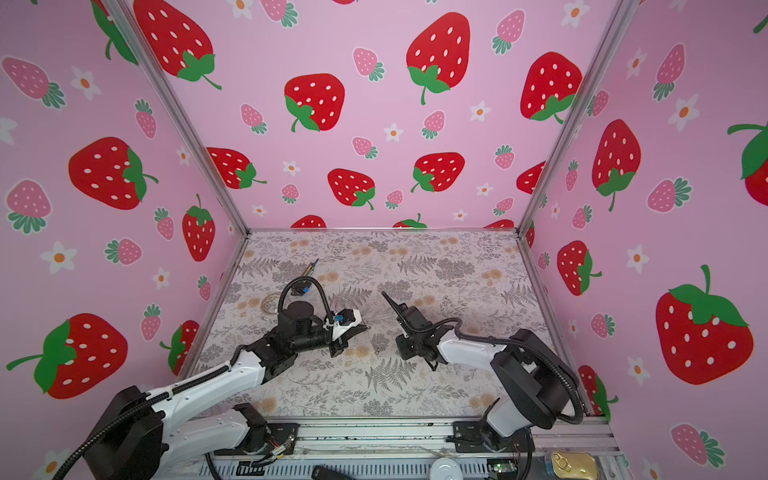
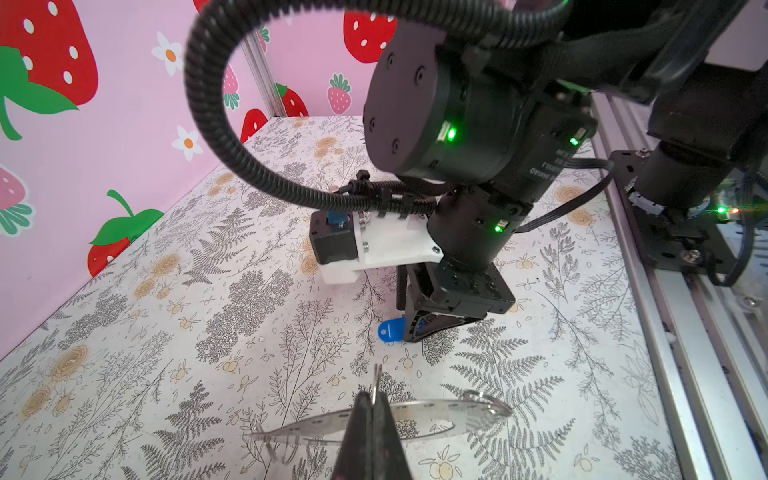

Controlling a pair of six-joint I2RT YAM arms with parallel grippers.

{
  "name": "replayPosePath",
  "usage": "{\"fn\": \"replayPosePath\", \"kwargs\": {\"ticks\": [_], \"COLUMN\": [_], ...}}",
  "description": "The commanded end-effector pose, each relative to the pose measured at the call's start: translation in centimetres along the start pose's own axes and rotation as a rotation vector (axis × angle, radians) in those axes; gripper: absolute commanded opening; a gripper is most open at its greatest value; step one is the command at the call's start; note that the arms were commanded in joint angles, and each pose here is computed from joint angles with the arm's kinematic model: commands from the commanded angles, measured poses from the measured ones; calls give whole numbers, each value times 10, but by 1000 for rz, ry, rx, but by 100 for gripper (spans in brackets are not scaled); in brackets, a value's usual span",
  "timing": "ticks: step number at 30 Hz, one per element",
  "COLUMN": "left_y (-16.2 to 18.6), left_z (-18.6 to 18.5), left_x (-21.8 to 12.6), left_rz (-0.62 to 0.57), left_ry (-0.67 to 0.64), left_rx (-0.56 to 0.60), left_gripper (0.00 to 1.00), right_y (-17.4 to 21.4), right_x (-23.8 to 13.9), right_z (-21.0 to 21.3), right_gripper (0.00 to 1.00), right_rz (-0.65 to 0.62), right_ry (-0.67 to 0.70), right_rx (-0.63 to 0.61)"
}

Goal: Put the keys on the keyring
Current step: 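Lower the right gripper and close on the key's metal ring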

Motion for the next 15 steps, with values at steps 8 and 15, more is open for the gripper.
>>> {"fn": "replayPosePath", "kwargs": {"ticks": [8,15], "left_y": [-26,-27], "left_z": [3,2], "left_x": [-2,-2], "left_rz": [-60,-60], "left_ry": [-9,-8], "left_rx": [59,63], "left_gripper": [0,0], "right_y": [2,8], "right_x": [0,-13], "right_z": [18,21], "right_gripper": [27,27], "right_rz": [10,-4], "right_ry": [-37,-62], "right_rx": [-126,-192]}}
Point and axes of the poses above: each gripper's point midway between its finger pads, its own x axis out along the fingers, its own z axis along the line the jaws close on, y = z × x, the point moved 1 cm from there along -x, back along the fingers, and after that the axes turned 8 degrees about -x, right-handed, at the moved point
